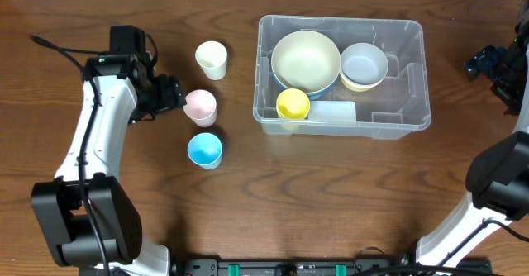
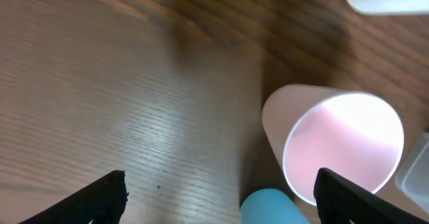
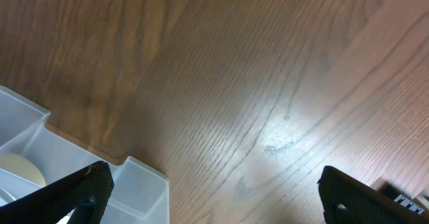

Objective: Pack container
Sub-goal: 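Move the left gripper to the pink cup and grasp it, then lift the pink cup and carry it over the container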

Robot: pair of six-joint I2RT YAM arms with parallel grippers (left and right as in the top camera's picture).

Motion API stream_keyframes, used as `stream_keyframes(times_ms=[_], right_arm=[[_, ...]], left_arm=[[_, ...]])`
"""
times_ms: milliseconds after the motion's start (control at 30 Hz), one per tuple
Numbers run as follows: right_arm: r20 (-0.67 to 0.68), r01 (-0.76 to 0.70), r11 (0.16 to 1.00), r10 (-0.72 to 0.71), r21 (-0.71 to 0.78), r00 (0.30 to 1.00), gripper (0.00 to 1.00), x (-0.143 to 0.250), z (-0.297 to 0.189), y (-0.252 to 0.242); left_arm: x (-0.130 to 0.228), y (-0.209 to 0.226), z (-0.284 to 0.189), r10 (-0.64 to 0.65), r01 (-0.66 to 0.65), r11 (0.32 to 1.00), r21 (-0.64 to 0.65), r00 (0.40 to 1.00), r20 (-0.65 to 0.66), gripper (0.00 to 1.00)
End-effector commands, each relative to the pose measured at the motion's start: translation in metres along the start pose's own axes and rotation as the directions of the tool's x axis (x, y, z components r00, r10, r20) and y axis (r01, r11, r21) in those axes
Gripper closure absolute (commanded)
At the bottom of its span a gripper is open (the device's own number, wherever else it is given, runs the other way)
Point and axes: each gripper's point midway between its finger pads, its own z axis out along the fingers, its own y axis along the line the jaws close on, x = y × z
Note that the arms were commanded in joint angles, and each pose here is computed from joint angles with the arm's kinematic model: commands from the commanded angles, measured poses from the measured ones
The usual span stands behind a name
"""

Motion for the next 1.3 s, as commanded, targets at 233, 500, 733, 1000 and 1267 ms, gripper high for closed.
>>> stream_keyframes(times_ms=[233, 500, 733, 1000, 1267], right_arm=[[0.005, -0.015, 1.000, 0.015, 0.009, 1.000, 0.01, 0.000, 0.000, -0.001], [0.005, -0.015, 1.000, 0.015, 0.009, 1.000, 0.01, 0.000, 0.000, -0.001], [0.005, -0.015, 1.000, 0.015, 0.009, 1.000, 0.01, 0.000, 0.000, -0.001], [0.005, -0.015, 1.000, 0.015, 0.009, 1.000, 0.01, 0.000, 0.000, -0.001], [0.005, -0.015, 1.000, 0.015, 0.009, 1.000, 0.01, 0.000, 0.000, -0.001]], left_arm=[[0.005, -0.015, 0.013, 0.086, -0.085, 0.996, 0.040, 0.996, -0.022, 0.11], [0.018, -0.034, 0.048, 0.143, -0.140, 0.989, 0.038, 0.984, -0.106, 0.12], [0.021, -0.033, 0.064, 0.132, -0.129, 0.991, 0.030, 0.982, -0.139, 0.37], [0.010, -0.037, 0.058, 0.134, -0.131, 0.991, 0.038, 0.986, -0.101, 0.95], [-0.026, -0.054, -0.012, 0.142, -0.143, 0.988, 0.063, 0.990, 0.011, 0.94]])
